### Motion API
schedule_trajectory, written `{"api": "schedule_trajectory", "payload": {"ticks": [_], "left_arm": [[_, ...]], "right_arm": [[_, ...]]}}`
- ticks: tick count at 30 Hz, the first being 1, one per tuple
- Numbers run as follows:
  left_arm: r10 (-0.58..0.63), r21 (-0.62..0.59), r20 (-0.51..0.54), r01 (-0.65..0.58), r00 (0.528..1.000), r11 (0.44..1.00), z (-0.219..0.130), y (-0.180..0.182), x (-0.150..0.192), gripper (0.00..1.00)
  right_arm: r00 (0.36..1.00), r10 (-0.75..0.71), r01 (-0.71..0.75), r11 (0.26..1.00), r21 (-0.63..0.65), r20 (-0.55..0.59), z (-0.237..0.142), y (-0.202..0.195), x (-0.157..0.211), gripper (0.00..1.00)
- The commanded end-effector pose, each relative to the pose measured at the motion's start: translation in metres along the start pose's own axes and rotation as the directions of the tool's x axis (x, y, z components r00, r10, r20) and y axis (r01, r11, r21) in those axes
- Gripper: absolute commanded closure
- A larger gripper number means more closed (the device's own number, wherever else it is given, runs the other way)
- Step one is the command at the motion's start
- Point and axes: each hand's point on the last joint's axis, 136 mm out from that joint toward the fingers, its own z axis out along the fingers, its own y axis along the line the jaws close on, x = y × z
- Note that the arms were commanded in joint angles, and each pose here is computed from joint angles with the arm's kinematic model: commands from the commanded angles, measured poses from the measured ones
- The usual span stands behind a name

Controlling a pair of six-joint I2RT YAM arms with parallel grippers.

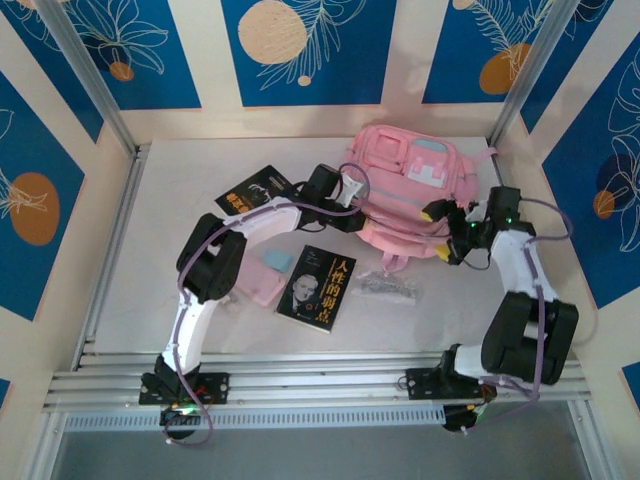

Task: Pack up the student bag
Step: Unzip the student bag at the top-right of the table.

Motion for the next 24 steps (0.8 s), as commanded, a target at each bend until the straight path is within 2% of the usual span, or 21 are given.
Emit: {"api": "schedule_trajectory", "payload": {"ticks": [1,5,8,13,17,20,23,24], "left_arm": [[0.015,0.077,0.100,-0.023,0.995,0.997,-0.022,-0.046,-0.039,1.00],[-0.016,0.110,0.102,0.005,0.995,0.994,-0.022,-0.055,-0.033,1.00],[-0.017,0.127,0.104,0.004,0.994,0.992,-0.027,-0.067,-0.026,1.00],[-0.032,0.176,0.100,0.014,0.995,0.984,-0.036,-0.088,-0.013,1.00],[-0.055,0.211,0.086,0.036,0.995,0.977,-0.038,-0.101,0.000,1.00],[-0.067,0.215,0.068,0.051,0.995,0.975,-0.037,-0.102,0.009,1.00],[-0.078,0.226,0.053,0.065,0.996,0.972,-0.036,-0.105,0.014,1.00],[-0.080,0.234,0.048,0.067,0.996,0.970,-0.035,-0.106,0.015,1.00]], "right_arm": [[0.997,0.083,-0.083,0.996,-0.020,0.000,0.001,0.002,0.030,0.01],[0.984,0.175,-0.173,0.983,-0.054,0.037,0.011,0.000,0.057,0.01],[0.964,0.255,-0.248,0.965,-0.090,0.073,0.023,-0.005,0.060,0.01],[0.943,0.290,-0.268,0.953,-0.145,0.165,0.039,-0.004,0.041,0.01],[0.913,0.295,-0.240,0.947,-0.213,0.283,0.041,0.002,0.016,0.01],[0.881,0.296,-0.237,0.951,-0.200,0.368,0.041,-0.002,0.001,0.01],[0.884,0.278,-0.216,0.956,-0.199,0.375,0.048,0.003,-0.005,0.01],[0.893,0.272,-0.214,0.957,-0.193,0.359,0.052,0.004,-0.004,0.05]]}}
